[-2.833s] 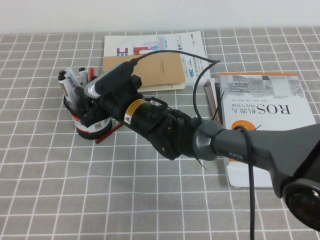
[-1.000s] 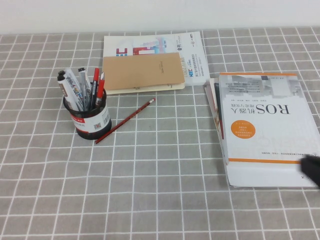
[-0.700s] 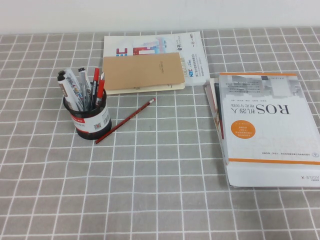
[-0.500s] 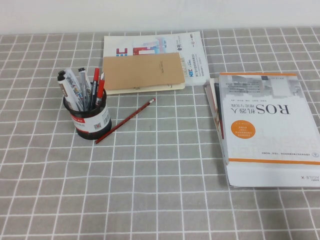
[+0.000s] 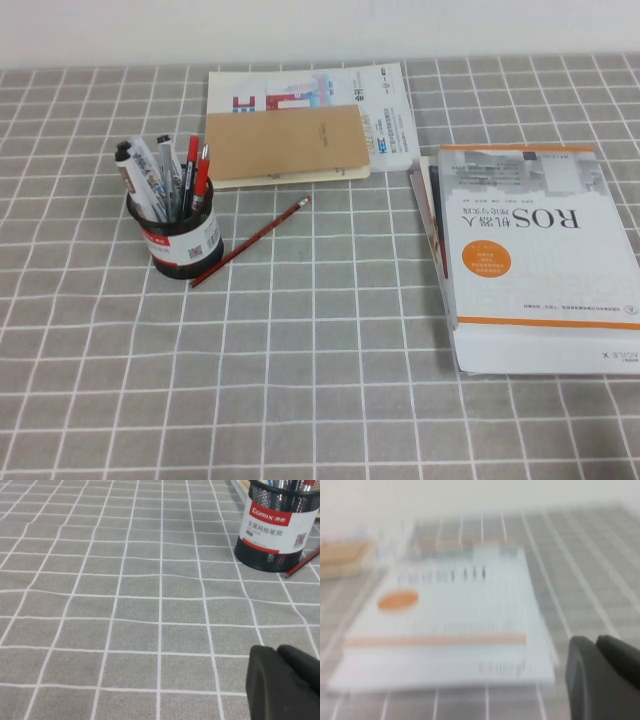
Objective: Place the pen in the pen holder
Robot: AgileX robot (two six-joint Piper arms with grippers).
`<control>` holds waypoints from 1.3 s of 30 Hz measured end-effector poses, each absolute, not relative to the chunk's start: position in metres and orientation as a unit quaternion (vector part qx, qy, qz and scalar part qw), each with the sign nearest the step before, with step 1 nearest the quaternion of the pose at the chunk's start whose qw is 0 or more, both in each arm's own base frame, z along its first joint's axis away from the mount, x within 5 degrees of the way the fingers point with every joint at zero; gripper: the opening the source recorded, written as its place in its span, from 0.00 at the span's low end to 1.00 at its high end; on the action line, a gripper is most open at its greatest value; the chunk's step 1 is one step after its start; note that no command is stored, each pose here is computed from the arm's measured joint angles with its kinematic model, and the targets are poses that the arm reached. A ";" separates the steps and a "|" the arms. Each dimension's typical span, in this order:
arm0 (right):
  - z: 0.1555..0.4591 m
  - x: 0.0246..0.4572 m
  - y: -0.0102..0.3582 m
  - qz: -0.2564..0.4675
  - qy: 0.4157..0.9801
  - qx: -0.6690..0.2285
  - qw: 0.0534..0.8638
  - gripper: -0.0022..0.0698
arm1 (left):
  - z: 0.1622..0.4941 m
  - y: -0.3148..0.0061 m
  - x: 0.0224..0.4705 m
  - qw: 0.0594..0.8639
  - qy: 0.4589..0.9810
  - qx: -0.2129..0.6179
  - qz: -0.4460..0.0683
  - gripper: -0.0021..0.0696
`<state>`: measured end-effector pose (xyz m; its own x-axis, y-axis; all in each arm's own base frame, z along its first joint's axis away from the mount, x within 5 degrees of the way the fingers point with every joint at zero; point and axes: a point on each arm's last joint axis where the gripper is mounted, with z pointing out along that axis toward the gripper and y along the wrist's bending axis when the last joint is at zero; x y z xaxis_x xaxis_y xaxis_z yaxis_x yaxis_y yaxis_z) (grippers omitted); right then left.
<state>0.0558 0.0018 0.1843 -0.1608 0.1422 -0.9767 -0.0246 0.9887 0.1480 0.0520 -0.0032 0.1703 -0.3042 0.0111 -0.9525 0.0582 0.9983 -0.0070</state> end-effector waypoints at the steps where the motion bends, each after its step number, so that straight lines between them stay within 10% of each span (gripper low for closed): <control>1: 0.180 0.055 0.002 0.067 0.773 0.042 0.629 0.01 | 0.170 -0.003 0.052 0.589 0.807 0.021 -0.020 0.02; 39: 0.170 0.052 0.000 0.029 0.809 0.018 0.586 0.01 | 0.170 -0.003 0.052 0.589 0.807 0.021 -0.020 0.02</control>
